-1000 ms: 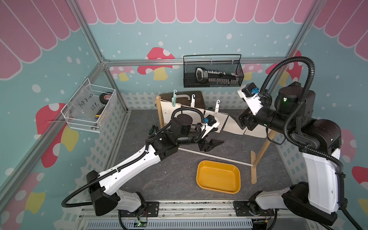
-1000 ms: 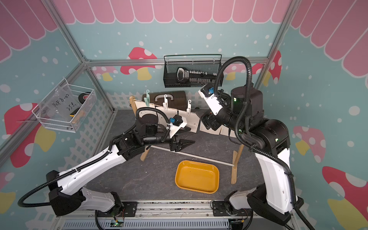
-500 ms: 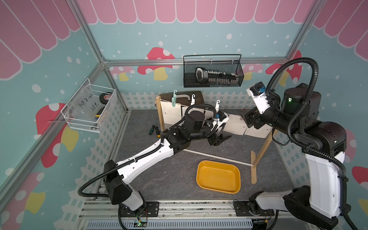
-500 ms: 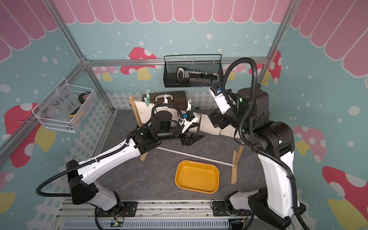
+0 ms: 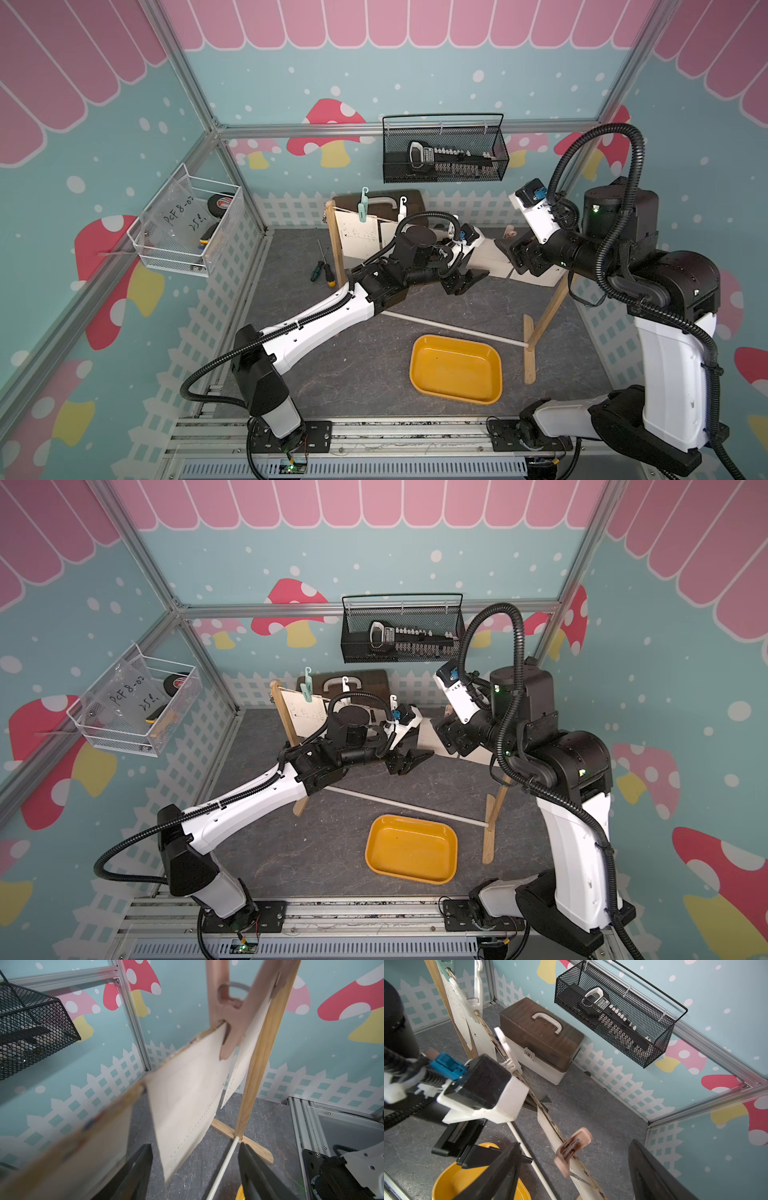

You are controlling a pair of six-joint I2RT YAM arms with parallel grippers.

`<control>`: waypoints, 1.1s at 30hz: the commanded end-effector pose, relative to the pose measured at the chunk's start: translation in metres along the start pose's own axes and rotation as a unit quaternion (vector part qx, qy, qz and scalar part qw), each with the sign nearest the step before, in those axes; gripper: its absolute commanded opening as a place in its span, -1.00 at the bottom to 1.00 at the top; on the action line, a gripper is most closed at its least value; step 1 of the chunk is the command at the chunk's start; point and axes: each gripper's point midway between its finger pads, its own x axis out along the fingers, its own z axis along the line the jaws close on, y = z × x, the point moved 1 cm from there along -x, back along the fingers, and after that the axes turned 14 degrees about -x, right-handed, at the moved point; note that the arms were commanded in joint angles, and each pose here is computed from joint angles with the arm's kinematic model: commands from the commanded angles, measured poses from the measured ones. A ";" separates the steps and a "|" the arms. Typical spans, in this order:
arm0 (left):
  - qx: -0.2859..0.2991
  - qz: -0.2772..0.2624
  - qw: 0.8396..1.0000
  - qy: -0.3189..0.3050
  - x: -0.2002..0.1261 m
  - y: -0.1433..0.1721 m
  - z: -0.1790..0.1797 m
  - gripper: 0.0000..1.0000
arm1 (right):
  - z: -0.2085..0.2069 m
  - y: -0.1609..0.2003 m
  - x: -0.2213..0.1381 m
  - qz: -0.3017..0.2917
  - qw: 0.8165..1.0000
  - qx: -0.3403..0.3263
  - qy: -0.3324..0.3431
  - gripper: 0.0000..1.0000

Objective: Remove the postcards from the strings
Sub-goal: Pinch the postcard on the clothesline.

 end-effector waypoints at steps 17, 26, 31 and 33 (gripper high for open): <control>0.001 -0.024 0.998 0.058 -0.013 -0.015 -0.006 -0.32 | -0.003 -0.004 0.010 -0.003 1.000 0.015 -0.015 0.50; -0.007 -0.029 0.997 0.076 -0.015 -0.018 -0.009 -0.54 | -0.014 -0.002 0.004 -0.010 0.999 0.045 0.002 0.54; -0.006 -0.033 0.997 0.074 -0.018 -0.021 -0.009 -0.73 | -0.016 0.004 -0.005 -0.006 0.999 0.052 0.014 0.58; -0.006 -0.034 0.997 0.076 -0.019 -0.021 -0.009 -0.77 | -0.015 0.007 -0.006 -0.002 0.999 0.053 0.015 0.58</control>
